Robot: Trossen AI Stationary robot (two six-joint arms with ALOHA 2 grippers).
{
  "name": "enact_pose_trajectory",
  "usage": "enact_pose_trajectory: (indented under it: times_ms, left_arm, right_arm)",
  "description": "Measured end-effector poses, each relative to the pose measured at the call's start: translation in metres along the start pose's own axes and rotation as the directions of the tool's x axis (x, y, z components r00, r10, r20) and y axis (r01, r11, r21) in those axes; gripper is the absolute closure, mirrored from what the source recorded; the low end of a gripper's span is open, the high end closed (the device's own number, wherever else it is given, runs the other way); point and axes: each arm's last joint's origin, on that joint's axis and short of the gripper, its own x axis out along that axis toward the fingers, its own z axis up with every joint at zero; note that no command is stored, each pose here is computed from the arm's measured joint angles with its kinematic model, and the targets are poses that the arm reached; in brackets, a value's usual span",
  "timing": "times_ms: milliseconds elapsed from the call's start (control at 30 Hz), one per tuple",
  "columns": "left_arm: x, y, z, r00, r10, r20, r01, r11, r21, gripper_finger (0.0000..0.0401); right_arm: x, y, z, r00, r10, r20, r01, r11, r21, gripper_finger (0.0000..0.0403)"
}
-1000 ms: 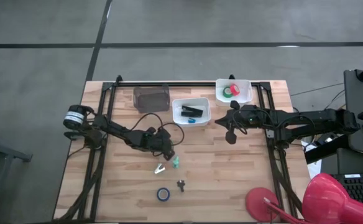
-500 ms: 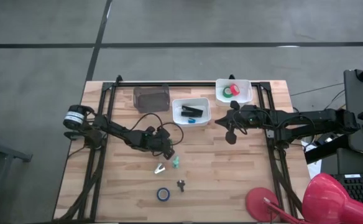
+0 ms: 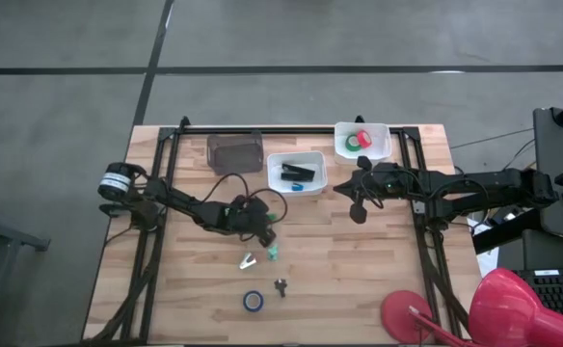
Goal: Pick and place Stapler, Stapler remover, tape
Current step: Put the green stapler into the left white bin, then put the pink tape into the right white bin
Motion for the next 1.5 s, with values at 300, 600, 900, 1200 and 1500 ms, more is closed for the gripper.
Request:
enact_pose_trajectory:
  times_ms: [300,600,900,1200,1500]
  left_arm:
    - [0.000,-0.010,0.047,0.990,-0.044,0.136,0.038,0.998,0.045,0.0335]
    - [0.014,0.026,0.102,0.991,0.035,0.132,-0.039,0.999,0.032,0.0321]
    - [0.026,0.063,0.120,0.997,-0.026,0.070,0.027,1.000,-0.010,0.0318]
    - [0.026,0.067,0.121,0.998,-0.053,0.033,0.053,0.998,-0.015,0.0289]
    - [0.021,0.065,0.126,0.997,-0.064,0.045,0.064,0.998,-0.014,0.0227]
  right_arm:
    - [0.000,0.000,0.000,1.000,-0.001,0.001,0.001,1.000,0.001,0.0394]
    - [0.000,0.000,0.000,1.000,-0.001,0.000,0.001,1.000,0.000,0.0394]
    - [0.000,0.000,0.000,1.000,-0.002,-0.001,0.002,1.000,-0.008,0.0394]
    - [0.000,0.000,0.000,1.000,-0.002,-0.001,0.002,1.000,-0.007,0.0394]
    - [0.000,0.000,0.000,1.000,-0.001,-0.001,0.001,1.000,-0.004,0.0394]
